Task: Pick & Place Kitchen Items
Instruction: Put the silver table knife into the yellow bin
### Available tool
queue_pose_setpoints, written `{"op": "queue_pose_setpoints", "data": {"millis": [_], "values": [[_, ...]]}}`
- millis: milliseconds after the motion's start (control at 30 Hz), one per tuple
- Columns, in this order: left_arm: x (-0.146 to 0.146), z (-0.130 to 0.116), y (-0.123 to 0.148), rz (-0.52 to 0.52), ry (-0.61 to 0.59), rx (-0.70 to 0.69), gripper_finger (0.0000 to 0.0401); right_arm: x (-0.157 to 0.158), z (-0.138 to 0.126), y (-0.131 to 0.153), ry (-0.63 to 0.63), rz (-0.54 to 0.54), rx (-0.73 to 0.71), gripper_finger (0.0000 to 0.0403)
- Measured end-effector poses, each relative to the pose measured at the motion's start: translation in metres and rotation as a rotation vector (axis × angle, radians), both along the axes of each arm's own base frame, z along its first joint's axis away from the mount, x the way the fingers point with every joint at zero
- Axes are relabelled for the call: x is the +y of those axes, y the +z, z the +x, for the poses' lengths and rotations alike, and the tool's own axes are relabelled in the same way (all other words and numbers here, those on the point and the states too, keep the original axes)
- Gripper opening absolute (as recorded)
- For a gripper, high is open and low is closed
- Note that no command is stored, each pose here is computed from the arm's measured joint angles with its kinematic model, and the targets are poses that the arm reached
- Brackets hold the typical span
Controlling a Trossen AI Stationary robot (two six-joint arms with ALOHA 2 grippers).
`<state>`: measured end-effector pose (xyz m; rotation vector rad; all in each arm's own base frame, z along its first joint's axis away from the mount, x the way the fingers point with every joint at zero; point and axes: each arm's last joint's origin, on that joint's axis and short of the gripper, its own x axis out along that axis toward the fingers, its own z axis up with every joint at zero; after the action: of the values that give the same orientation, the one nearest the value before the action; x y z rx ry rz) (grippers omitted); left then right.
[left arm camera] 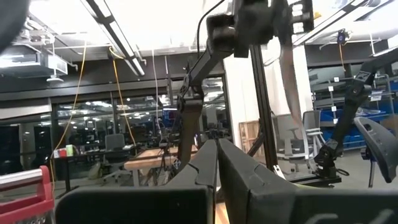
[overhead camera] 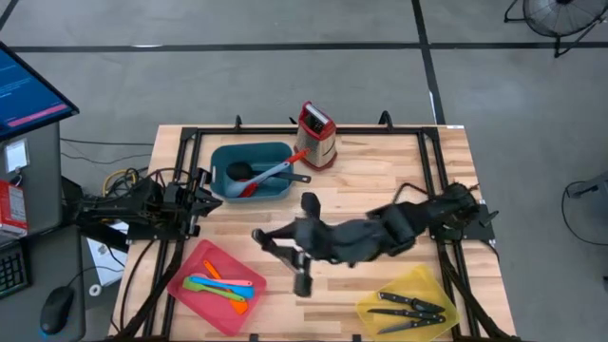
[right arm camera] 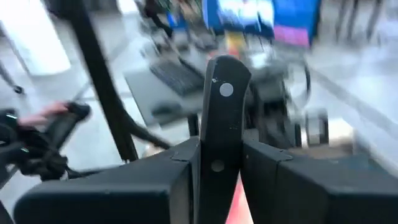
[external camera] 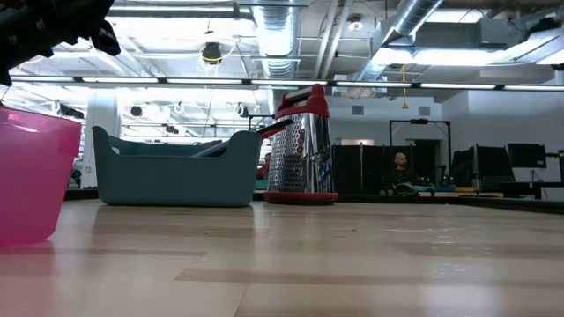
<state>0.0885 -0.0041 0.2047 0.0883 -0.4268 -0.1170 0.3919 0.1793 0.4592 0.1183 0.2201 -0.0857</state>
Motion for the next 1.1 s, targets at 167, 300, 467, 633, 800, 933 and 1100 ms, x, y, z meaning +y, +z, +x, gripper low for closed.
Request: {"op": "queue_pose_setpoints", "data": {"millis": [167,300,467,633,800,933,1100], "values": [[0.000,0.000,0.000,0.000,0.000,-0.004,0.0002,0.013,-0.026,0.033,0.091,-0.153,-0.156,0.0069],[0.000,0.000,0.000,0.000,0.000,-0.005,0.0002,0.011,-0.041,0.048,0.109,-0.171,-0.193,0.0069],[0.000,0.000,0.001,0.000,0.000,-0.006,0.0002,0.012,-0.056,0.066,0.173,-0.188,-0.290,0.0069],[0.000,0.000,0.001,0.000,0.000,-0.010,0.0002,0.023,-0.064,0.077,0.257,-0.249,-0.397,0.0069],[0.000,0.000,0.001,0.000,0.000,-0.011,0.0002,0.027,-0.069,0.082,0.383,-0.281,-0.464,0.0069],[0.000,0.000,0.001,0.000,0.000,-0.011,0.0002,0.030,-0.074,0.089,0.562,-0.266,-0.556,0.0069],[0.000,0.000,0.001,0.000,0.000,-0.011,0.0002,0.027,-0.079,0.093,0.754,-0.219,-0.604,0.0069]]}}
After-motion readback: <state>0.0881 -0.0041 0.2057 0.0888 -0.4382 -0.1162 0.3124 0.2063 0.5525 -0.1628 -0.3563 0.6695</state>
